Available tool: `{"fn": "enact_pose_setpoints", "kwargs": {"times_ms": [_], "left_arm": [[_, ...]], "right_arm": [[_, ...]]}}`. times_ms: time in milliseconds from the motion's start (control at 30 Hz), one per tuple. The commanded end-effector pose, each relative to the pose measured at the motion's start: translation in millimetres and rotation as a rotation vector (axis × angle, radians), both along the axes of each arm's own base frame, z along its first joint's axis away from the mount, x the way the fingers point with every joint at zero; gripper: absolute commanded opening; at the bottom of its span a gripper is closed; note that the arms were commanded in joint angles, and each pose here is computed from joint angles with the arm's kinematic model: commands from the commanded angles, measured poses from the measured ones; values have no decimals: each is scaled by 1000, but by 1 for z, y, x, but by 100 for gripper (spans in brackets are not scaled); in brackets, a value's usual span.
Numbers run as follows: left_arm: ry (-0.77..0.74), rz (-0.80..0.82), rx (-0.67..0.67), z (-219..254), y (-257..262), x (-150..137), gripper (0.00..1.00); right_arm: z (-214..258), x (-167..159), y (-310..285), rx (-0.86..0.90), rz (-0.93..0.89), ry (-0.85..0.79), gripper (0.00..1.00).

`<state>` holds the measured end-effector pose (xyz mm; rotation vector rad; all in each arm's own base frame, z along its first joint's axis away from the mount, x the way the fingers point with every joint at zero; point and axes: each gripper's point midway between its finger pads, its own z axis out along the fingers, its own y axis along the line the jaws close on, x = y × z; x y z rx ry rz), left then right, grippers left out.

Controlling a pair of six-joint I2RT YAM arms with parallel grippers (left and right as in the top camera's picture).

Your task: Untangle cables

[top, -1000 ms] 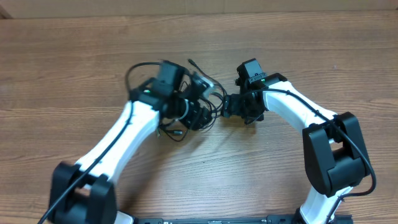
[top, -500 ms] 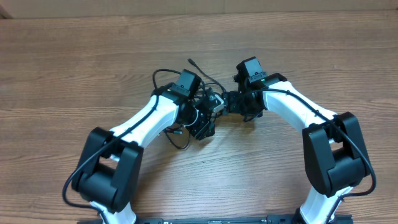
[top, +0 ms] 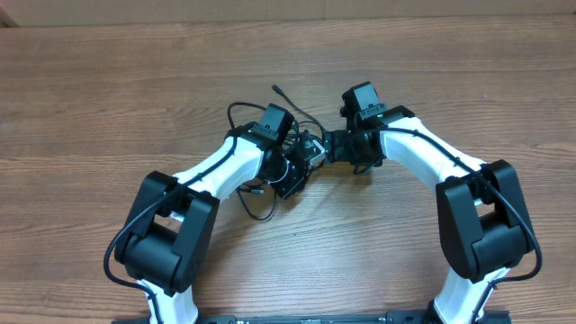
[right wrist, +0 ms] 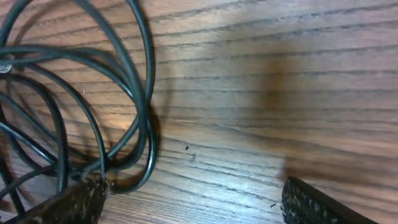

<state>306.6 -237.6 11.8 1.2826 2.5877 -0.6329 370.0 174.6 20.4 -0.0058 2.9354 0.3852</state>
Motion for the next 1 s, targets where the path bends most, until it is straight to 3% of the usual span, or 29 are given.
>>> {"fn": "enact_pose_setpoints", "kwargs": {"times_ms": [0, 133, 300, 567, 800, 967], "left_arm": [[5, 17, 48, -9, 14, 5, 4], [33, 14, 22, -7, 25, 5, 4], [87, -27, -145, 8, 26, 1, 4], [127, 57, -261, 20, 42, 12, 4], [139, 81, -295, 24, 47, 14, 4], [202, 90, -407, 48, 39, 5, 4]], "right_arm": [[9, 6, 10, 40, 5, -21, 88], [9, 7, 14, 54, -38, -16, 87], [5, 14, 19, 36, -72, -60, 84], [-10, 20, 43, 4, -41, -123, 84], [-26, 13, 54, -110, -4, -160, 83], [-24, 2, 49, -186, 7, -127, 83]]}}
